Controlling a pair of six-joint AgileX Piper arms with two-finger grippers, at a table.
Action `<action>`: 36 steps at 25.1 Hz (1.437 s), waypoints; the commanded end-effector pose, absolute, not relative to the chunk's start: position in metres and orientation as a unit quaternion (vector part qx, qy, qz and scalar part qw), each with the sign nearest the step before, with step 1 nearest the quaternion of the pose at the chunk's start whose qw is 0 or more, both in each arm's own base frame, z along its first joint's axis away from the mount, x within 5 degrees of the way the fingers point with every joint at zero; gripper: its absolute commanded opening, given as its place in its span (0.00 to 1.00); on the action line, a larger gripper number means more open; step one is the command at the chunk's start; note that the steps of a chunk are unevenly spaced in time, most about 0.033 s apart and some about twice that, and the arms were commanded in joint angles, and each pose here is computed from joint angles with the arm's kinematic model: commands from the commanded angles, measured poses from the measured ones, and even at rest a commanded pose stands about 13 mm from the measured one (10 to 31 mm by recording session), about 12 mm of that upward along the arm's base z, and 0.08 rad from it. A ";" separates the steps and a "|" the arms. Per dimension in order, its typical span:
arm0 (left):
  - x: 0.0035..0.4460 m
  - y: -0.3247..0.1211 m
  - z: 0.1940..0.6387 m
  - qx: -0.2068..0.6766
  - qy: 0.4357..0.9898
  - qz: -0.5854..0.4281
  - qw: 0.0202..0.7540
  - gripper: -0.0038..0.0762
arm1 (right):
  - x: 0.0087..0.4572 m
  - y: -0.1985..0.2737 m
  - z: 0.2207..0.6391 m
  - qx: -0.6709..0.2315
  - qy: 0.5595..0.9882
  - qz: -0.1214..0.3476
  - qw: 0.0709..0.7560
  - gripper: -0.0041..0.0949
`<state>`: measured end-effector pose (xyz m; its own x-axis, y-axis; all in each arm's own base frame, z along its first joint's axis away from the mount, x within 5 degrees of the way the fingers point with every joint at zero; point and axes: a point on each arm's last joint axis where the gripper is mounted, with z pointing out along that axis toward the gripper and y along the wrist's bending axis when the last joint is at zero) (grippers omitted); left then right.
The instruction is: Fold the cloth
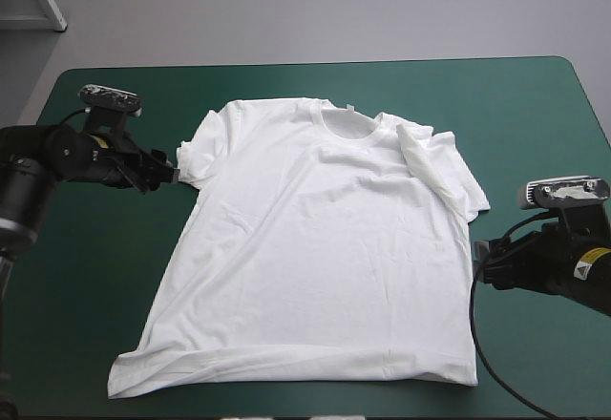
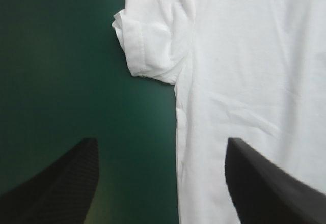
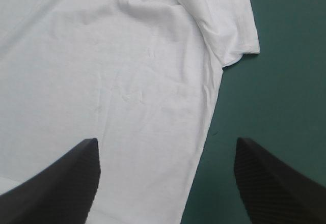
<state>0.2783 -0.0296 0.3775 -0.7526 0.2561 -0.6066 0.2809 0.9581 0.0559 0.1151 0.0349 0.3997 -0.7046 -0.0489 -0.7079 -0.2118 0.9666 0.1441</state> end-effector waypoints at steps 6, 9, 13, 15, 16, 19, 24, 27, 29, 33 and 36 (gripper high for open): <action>0.341 -0.040 0.321 0.130 0.948 -0.059 0.285 0.68 | 0.112 0.035 0.408 -0.073 0.914 0.111 0.383 0.75; 0.357 -0.046 0.293 0.130 0.956 -0.084 0.248 0.68 | 0.112 0.035 0.408 -0.073 0.914 0.111 0.383 0.75; 0.374 -0.049 0.259 0.124 0.964 -0.095 0.215 0.68 | 0.113 0.035 0.407 -0.073 0.915 0.111 0.381 0.75; 0.380 -0.050 0.245 0.126 0.966 -0.097 0.205 0.68 | 0.115 0.035 0.406 -0.073 0.917 0.110 0.376 0.74; 0.382 -0.051 0.240 0.123 0.967 -0.101 0.200 0.68 | 0.115 0.036 0.405 -0.072 0.917 0.112 0.376 0.74; 0.386 -0.054 0.230 0.111 0.967 -0.121 0.192 0.66 | 0.118 0.036 0.399 -0.065 0.920 0.113 0.370 0.74; 0.383 -0.075 0.224 0.139 0.964 -0.133 0.181 0.38 | 0.141 0.040 0.378 -0.051 0.927 0.111 0.355 0.73; 0.382 -0.086 0.220 0.166 0.961 -0.125 0.182 0.14 | 0.168 0.045 0.365 -0.049 0.929 0.102 0.352 0.70; 0.384 -0.087 0.216 0.172 0.961 -0.118 0.183 0.07 | 0.191 0.046 0.351 -0.051 0.937 0.078 0.335 0.70; 0.383 -0.083 0.215 0.192 0.961 -0.092 0.177 0.07 | 0.241 0.054 0.308 -0.057 0.958 0.050 0.275 0.70; 0.382 -0.083 0.214 0.193 0.962 -0.094 0.169 0.07 | 0.264 0.059 0.283 -0.052 0.965 0.047 0.252 0.70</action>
